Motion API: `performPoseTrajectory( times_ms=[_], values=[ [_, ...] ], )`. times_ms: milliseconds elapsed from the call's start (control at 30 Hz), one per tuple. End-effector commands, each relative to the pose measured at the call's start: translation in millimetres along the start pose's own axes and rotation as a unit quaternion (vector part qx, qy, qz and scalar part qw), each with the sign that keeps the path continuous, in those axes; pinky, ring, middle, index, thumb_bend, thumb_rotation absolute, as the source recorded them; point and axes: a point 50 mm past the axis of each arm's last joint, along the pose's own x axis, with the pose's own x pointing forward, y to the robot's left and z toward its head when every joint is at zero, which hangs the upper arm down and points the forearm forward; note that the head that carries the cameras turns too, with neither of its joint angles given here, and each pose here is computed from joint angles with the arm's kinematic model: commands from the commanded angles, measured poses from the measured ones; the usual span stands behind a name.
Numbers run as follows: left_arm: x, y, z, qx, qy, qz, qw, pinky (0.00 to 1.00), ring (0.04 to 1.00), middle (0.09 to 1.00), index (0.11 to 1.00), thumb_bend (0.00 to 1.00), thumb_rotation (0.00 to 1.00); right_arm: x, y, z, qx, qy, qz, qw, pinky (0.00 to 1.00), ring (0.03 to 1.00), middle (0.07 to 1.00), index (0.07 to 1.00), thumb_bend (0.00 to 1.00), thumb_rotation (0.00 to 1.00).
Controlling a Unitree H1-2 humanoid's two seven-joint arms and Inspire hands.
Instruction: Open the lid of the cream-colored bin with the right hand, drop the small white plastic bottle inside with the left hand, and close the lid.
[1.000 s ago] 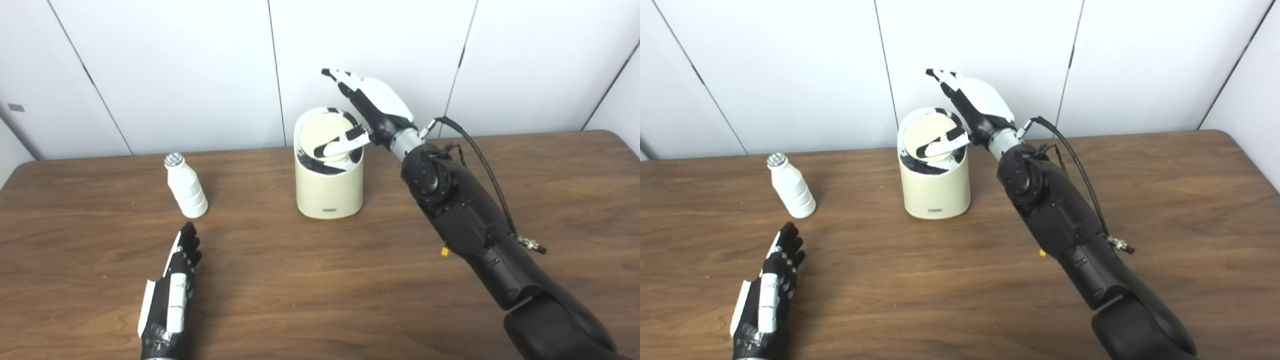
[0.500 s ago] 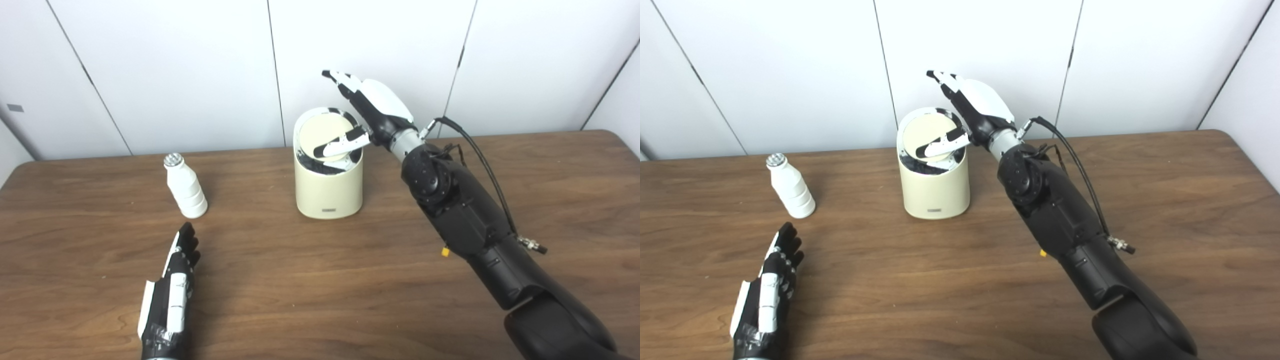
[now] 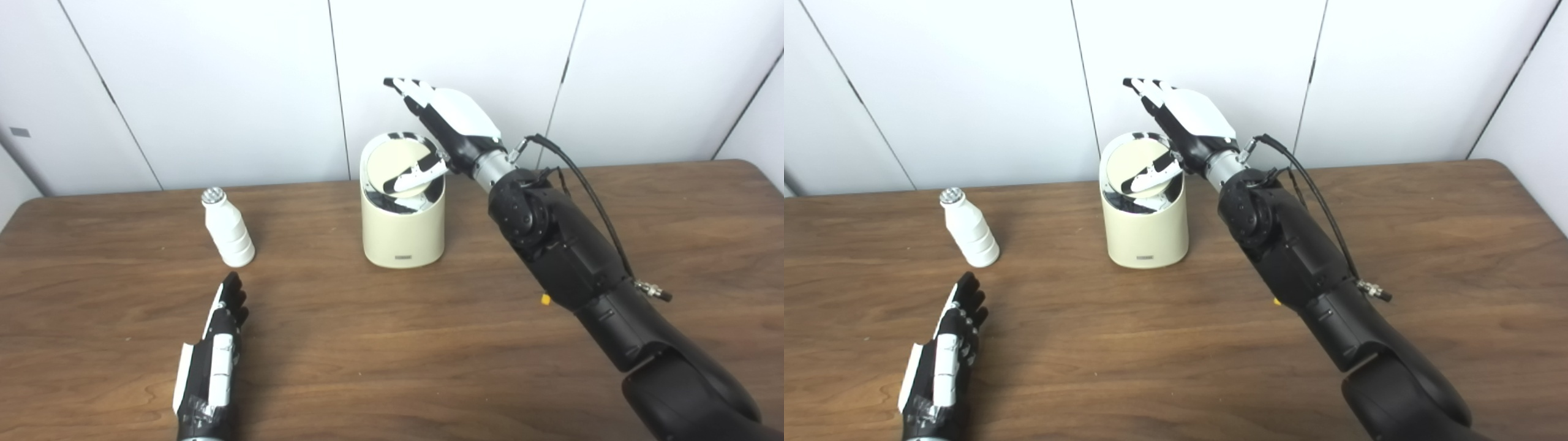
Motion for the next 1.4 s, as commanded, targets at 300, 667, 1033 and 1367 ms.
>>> performPoseTrajectory(
  times_ms=[300,667,1033,1367],
  values=[
    [-5.7,-4.0,2.6,-0.001,-0.001,0.003,1.0,1.0,1.0,1.0,1.0,0.65,0.97,-6.7,-20.8,-7.3,0.092,0.015,-0.048,0.995,0.99,0.976,0.953,0.956,0.91,0.38],
    [-4.7,-2.1,2.0,-0.002,-0.004,0.001,1.0,1.0,1.0,1.0,1.0,0.63,0.97,-31.5,-48.3,-15.2,0.244,0.04,-0.09,0.965,0.83,0.925,0.935,0.939,0.87,0.55],
    [-2.9,3.4,0.7,-0.005,-0.003,0.0,1.0,1.0,1.0,1.0,1.0,0.63,0.95,-76.6,-39.3,-35.1,0.246,0.082,-0.077,0.963,0.85,0.943,0.94,0.934,0.81,0.59],
    [-3.4,0.7,-0.1,-0.002,-0.004,-0.003,1.0,1.0,1.0,1.0,1.0,0.63,0.96,-63.9,-40.6,-27.5,0.227,0.063,-0.082,0.968,0.87,0.944,0.928,0.93,0.9,0.52]
  ],
)
